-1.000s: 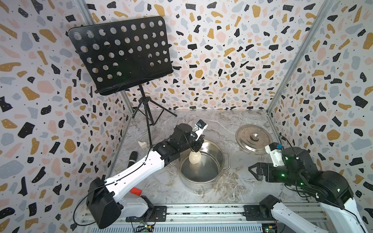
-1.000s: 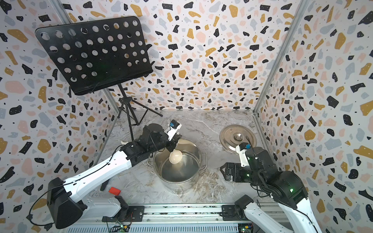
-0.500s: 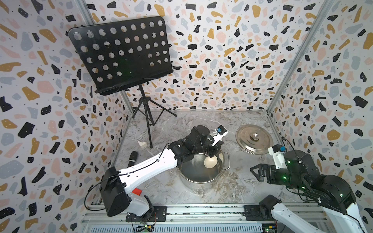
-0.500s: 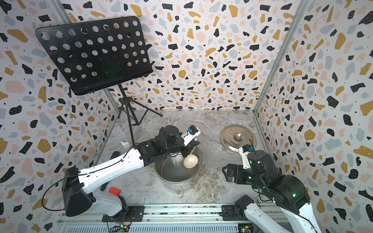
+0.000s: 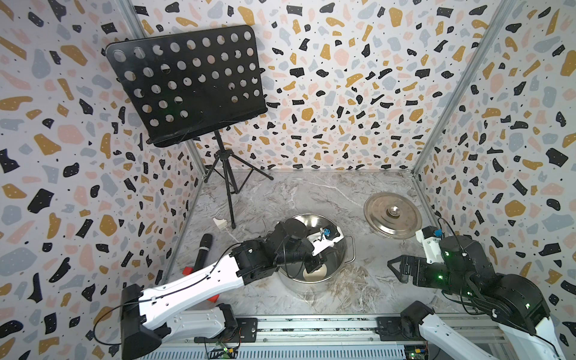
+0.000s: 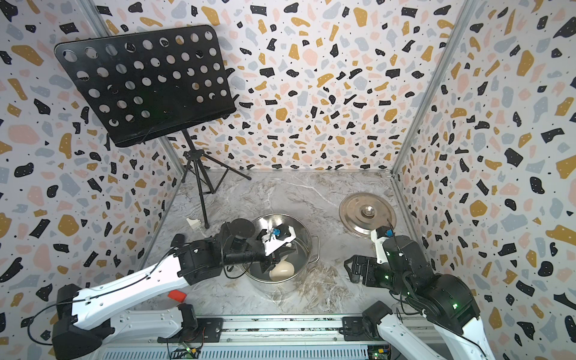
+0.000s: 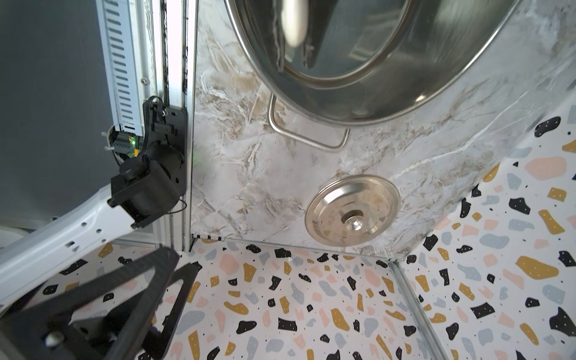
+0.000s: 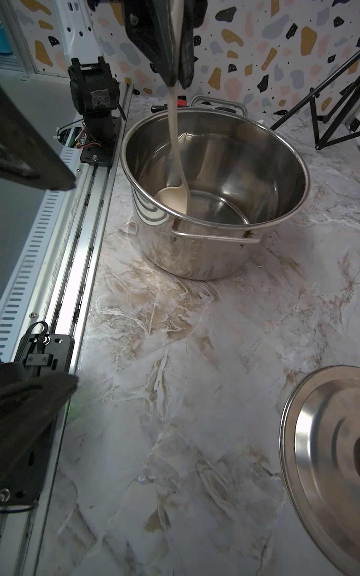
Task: Stir the soup with a spoon
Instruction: Stir the soup in the pan with a stick.
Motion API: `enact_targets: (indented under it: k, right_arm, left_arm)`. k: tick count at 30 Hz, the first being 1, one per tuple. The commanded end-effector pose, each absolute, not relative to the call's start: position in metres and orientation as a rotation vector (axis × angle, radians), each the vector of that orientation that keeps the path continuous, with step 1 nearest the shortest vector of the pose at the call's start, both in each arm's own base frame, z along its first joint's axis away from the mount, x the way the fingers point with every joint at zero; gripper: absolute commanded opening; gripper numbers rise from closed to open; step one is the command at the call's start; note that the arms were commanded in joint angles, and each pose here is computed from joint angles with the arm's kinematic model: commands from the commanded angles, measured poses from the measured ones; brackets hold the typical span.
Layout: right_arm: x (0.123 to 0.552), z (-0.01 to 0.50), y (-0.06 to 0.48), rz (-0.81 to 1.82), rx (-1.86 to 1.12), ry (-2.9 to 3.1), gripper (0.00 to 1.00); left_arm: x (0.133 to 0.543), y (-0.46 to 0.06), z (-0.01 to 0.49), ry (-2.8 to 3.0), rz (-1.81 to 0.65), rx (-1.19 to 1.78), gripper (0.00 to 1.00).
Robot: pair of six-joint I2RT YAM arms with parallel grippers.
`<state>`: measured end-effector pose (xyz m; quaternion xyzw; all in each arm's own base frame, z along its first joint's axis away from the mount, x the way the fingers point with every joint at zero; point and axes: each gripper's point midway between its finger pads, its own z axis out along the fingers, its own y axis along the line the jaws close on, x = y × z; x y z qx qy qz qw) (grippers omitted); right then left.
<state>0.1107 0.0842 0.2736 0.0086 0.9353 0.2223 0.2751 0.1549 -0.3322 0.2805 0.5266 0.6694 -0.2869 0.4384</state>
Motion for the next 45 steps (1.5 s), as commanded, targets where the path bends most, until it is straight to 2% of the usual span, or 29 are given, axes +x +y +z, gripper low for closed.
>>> enact_targets:
  k: [1,9,14,22,29,35,40,45]
  right_arm:
    - [0.114,0.272,0.084,0.576,0.026,2.530,0.96]
    - [0.118,0.275,0.090,0.587,0.009,2.533,0.96]
    - [0.119,0.277,0.091,0.592,-0.004,2.532,0.96]
    - [0.116,0.281,0.091,0.614,-0.009,2.518,0.96]
    - [0.113,0.284,0.088,0.613,-0.009,2.494,0.96]
    - [0.110,0.283,0.084,0.603,-0.002,2.494,0.96]
    - [0.107,0.283,0.080,0.598,0.015,2.487,0.96]
    - [0.105,0.282,0.078,0.592,0.029,2.487,0.95]
  left_arm:
    - [0.153,-0.309,0.273,1.686,-0.644,1.299,0.00]
    - [0.201,-0.255,0.272,1.802,-0.555,0.989,0.00]
    - [0.239,-0.249,0.276,1.812,-0.497,0.870,0.00]
    - [0.305,-0.273,0.294,1.838,-0.392,0.820,0.00]
    - [0.329,-0.322,0.292,1.867,-0.503,0.904,0.00]
    - [0.318,-0.369,0.306,1.803,-0.610,0.975,0.00]
    - [0.285,-0.396,0.303,1.772,-0.657,1.079,0.00]
    - [0.241,-0.398,0.297,1.748,-0.693,1.156,0.00]
